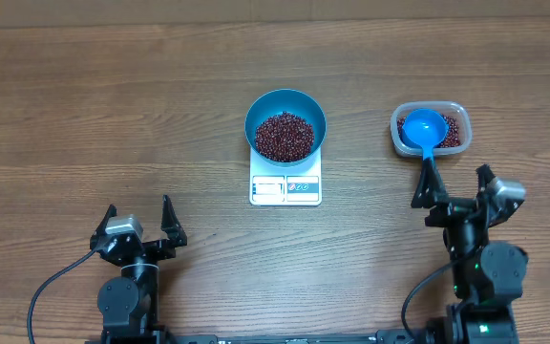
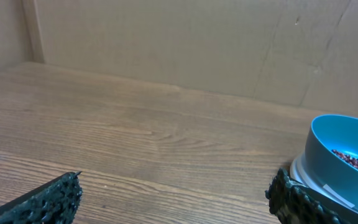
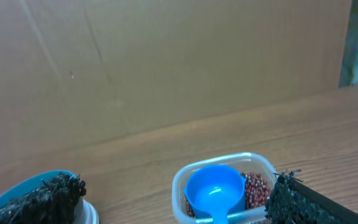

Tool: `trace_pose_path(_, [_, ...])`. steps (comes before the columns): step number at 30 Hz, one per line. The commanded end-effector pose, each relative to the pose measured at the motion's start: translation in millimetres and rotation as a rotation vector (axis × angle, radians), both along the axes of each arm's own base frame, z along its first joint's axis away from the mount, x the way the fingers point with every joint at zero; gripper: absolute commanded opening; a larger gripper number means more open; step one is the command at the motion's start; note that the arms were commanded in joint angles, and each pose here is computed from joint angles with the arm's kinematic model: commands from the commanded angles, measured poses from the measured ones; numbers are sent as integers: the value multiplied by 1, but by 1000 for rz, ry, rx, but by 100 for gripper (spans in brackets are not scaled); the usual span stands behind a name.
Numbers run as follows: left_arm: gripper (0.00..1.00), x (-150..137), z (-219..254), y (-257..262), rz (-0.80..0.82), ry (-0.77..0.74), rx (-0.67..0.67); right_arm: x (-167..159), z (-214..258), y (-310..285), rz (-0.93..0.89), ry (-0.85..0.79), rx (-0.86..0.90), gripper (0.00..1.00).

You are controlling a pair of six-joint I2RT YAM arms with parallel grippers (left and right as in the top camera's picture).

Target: Scoop item into bowl and weigh 150g on scale

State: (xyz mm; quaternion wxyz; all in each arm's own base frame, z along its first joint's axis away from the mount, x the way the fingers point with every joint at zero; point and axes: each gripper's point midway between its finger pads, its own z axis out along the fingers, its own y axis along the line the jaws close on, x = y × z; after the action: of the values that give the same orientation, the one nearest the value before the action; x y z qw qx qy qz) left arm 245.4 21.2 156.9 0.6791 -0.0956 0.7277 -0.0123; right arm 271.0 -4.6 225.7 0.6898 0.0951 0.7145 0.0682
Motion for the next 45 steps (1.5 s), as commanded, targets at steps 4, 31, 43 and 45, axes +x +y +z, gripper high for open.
trace_pose_path(4, [100, 0, 1, -2, -11, -8, -10, -11, -19, 1, 11, -31, -11, 100])
trace_pose_path(31, [100, 0, 1, -2, -11, -8, -10, -25, -56, -6, -1, -12, -41, 100])
trace_pose_path(43, [100, 0, 1, -2, -11, -8, -10, -25, -56, 4, 55, -16, -178, 100])
trace_pose_path(45, [100, 0, 1, -2, -11, -8, -10, -25, -55, 6, 72, -18, -214, 100])
